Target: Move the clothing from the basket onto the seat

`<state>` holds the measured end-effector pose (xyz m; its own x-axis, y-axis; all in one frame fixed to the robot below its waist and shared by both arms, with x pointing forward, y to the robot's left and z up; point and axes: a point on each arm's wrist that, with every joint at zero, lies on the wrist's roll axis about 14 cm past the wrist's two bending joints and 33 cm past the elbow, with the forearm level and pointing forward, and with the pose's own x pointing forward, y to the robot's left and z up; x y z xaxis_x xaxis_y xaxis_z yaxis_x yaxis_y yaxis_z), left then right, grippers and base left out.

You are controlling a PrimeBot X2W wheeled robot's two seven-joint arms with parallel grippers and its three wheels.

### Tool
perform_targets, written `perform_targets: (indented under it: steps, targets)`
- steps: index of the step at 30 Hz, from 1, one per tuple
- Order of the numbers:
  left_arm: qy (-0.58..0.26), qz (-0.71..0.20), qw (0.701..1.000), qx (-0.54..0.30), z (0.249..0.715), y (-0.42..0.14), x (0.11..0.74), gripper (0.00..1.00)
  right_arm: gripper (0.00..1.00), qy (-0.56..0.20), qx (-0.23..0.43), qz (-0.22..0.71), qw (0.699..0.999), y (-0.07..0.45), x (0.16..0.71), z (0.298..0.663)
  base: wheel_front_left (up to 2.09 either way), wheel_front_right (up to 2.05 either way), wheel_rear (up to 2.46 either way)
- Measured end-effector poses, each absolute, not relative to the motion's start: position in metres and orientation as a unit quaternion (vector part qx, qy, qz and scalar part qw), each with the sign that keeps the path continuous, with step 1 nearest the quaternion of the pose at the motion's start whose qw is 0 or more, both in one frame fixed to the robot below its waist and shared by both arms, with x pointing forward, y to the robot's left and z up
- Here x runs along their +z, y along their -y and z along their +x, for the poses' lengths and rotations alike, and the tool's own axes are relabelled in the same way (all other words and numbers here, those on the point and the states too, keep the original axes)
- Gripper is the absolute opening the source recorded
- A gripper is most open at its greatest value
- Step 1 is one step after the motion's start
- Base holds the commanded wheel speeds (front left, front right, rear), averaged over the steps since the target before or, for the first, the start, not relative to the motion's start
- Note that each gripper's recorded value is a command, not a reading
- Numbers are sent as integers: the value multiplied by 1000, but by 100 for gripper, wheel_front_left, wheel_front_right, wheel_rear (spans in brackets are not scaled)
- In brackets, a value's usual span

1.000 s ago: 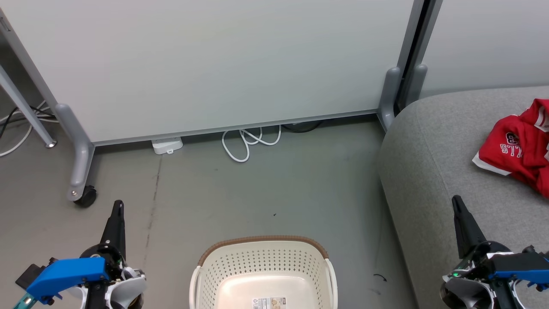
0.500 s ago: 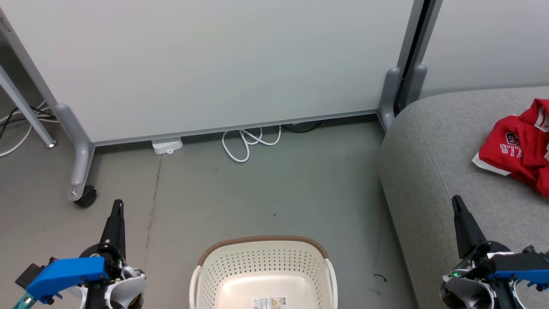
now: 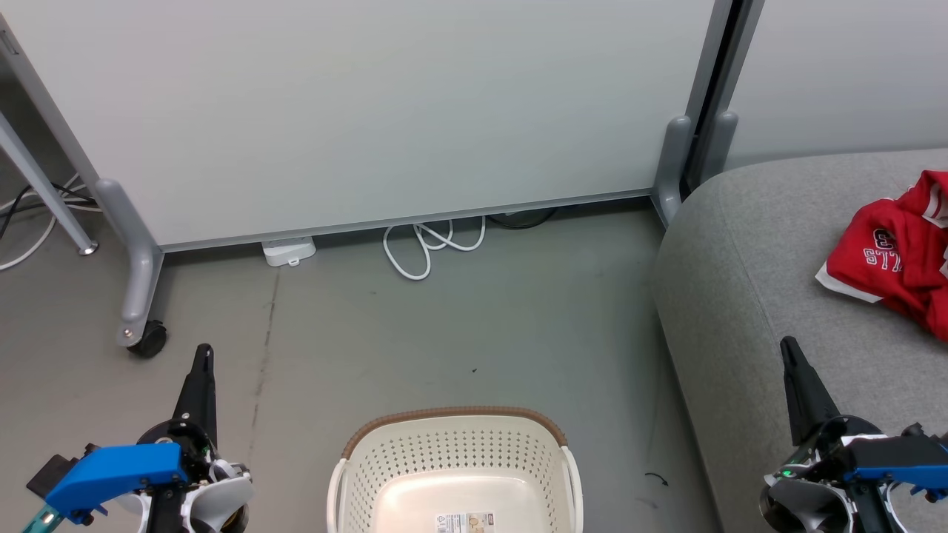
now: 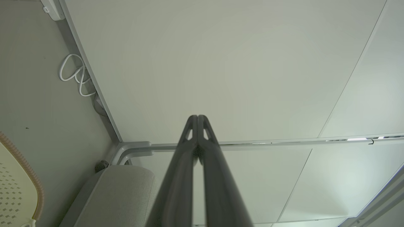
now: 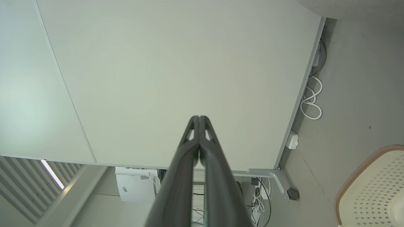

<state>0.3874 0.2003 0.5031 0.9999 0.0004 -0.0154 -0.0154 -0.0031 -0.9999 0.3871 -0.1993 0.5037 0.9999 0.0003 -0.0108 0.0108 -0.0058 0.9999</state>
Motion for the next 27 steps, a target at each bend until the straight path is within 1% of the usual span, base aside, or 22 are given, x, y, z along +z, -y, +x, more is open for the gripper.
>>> perform_targets:
  steps: [27]
  targets:
    - [-4,-708,706,5,387,-200,504,0,0,-4,-3,709,705,199,504,387,0,0,0]
